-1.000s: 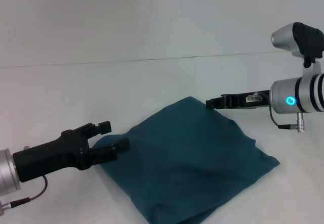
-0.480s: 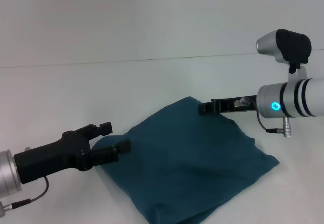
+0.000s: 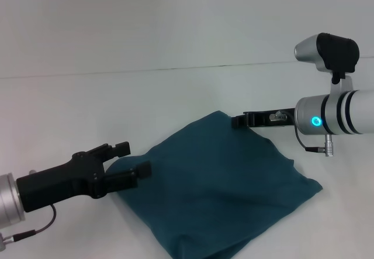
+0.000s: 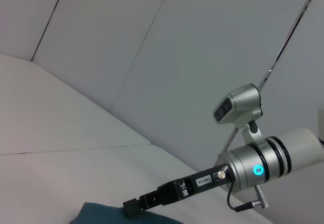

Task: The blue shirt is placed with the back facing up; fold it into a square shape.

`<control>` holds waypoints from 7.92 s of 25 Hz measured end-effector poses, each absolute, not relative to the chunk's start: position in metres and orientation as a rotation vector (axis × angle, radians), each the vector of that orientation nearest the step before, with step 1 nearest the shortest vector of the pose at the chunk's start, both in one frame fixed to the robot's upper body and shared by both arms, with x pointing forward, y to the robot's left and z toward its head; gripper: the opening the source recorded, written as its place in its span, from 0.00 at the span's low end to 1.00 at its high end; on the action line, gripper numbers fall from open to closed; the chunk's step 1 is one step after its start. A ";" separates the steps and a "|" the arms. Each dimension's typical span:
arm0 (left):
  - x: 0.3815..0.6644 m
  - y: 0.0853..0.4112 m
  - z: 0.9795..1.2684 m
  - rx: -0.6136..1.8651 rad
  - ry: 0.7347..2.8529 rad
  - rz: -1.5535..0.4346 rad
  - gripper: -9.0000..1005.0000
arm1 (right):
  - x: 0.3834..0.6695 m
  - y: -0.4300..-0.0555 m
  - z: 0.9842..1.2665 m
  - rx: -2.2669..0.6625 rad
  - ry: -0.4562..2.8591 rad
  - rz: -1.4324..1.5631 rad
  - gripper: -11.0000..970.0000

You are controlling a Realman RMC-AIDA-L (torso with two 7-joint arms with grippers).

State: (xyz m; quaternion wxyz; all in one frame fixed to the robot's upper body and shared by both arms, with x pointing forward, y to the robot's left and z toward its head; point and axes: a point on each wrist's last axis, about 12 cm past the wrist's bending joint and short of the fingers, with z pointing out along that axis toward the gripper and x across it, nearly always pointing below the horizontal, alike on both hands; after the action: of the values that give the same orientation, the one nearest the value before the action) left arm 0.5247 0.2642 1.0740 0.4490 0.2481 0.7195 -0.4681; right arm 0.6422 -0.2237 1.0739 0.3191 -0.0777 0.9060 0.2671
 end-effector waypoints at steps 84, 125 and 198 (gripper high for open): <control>0.517 0.282 1.062 0.412 2.053 -1.234 0.95 | 0.649 -0.258 1.099 -0.213 2.122 0.647 0.54; 0.575 0.234 1.051 0.269 2.358 -1.076 0.95 | 0.652 -0.267 1.110 -0.220 2.116 0.654 0.66; 0.642 0.193 1.095 0.535 2.159 -0.719 0.09 | 0.642 -0.252 1.092 -0.260 2.138 0.668 0.66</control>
State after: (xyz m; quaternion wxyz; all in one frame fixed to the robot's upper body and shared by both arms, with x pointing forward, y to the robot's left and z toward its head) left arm 0.6424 0.1925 1.0953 0.3911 0.2107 0.8500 -0.2832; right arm 0.6418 -0.2520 1.0924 0.4291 -0.1041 0.8564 0.2676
